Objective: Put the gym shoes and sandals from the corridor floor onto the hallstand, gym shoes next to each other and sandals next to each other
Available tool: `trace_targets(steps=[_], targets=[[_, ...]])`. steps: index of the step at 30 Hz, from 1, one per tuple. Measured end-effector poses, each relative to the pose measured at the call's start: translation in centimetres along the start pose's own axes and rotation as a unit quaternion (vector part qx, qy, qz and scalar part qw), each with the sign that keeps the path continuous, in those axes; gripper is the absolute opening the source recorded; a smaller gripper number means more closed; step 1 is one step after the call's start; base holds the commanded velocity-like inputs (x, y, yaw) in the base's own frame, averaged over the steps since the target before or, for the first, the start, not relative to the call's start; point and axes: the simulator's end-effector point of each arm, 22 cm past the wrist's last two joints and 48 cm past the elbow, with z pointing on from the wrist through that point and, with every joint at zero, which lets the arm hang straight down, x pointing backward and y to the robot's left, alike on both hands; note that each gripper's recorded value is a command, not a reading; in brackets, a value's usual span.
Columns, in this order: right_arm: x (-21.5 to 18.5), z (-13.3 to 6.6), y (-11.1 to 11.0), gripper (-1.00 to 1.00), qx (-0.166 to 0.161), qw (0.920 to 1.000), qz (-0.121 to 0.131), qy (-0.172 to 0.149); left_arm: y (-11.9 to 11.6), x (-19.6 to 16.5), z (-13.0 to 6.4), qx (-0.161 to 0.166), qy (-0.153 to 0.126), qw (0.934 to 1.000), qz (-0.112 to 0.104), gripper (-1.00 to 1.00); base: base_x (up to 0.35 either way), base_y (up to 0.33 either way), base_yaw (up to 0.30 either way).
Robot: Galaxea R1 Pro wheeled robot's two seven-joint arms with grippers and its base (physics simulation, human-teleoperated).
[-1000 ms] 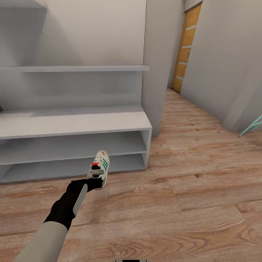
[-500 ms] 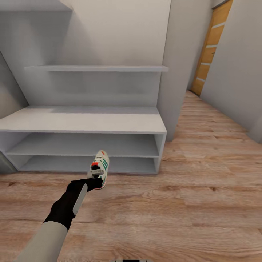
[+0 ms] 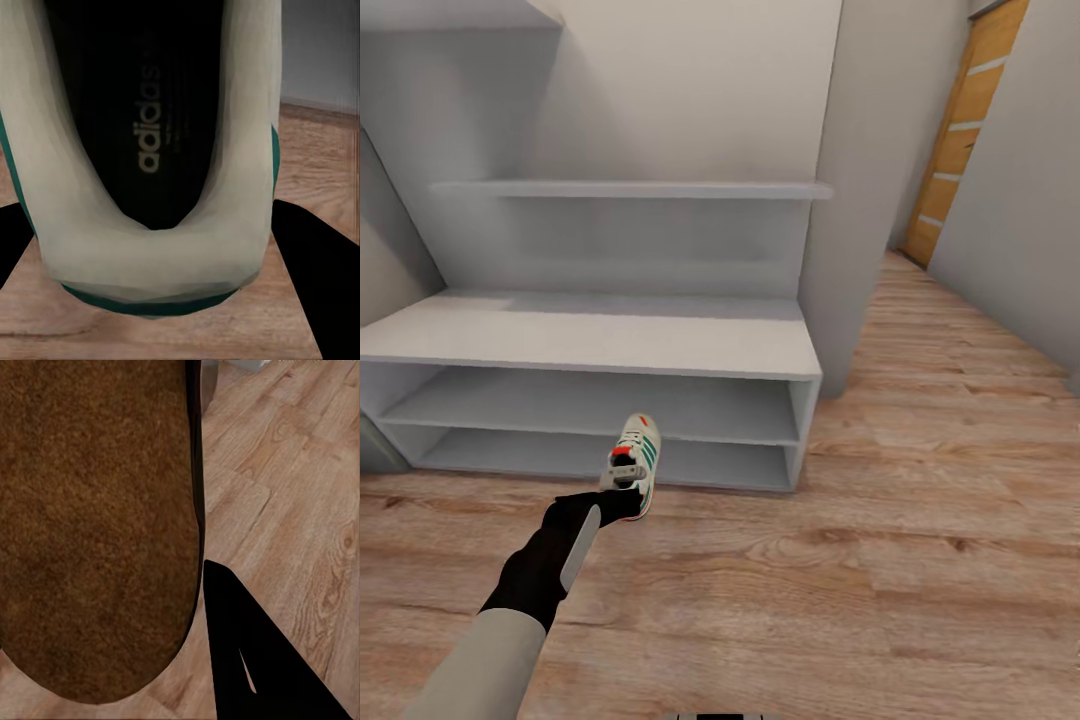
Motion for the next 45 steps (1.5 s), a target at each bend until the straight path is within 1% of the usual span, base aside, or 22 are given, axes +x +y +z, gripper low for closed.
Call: trace_targets(steps=[12,23,26,27,32,39,45], targets=[[-0.01,0.00,-0.01,-1.00,0.000,1.0000,0.000,0.000,0.03,-0.01,-0.01,0.000,0.000,1.0000,0.000,-1.00,0.032,-0.295,0.000],[-0.02,-0.01,-0.01,-1.00,0.000,1.0000,0.000,0.000,0.09,-0.02,-0.03,-0.001,0.000,1.0000,0.000,-1.00,0.243,-0.260,0.000],[-0.01,-0.01,-0.12,-1.00,0.002,1.0000,-0.003,0.000,0.07,-0.01,-0.03,0.000,0.000,1.0000,-0.001,-1.00,0.291,-0.212,0.000],[0.03,-0.01,-0.28,-1.00,0.006,1.0000,-0.007,0.000,0.05,-0.02,-0.03,0.000,0.000,1.0000,-0.001,-1.00,0.305,-0.179,0.000],[0.15,-0.01,-0.60,-1.00,0.014,0.9998,-0.017,0.001,0.11,-0.03,-0.04,-0.001,0.000,1.0000,-0.001,-1.00,0.329,-0.087,0.000],[0.18,-0.01,-0.66,-1.00,0.015,0.9997,-0.019,0.001,0.14,-0.04,-0.05,-0.001,0.000,1.0000,-0.001,-1.00,0.344,-0.007,0.000],[0.20,0.01,-0.64,-1.00,0.016,0.9997,-0.019,0.001,0.13,-0.02,-0.01,-0.001,0.000,1.0000,-0.001,-1.00,0.114,0.000,0.000]])
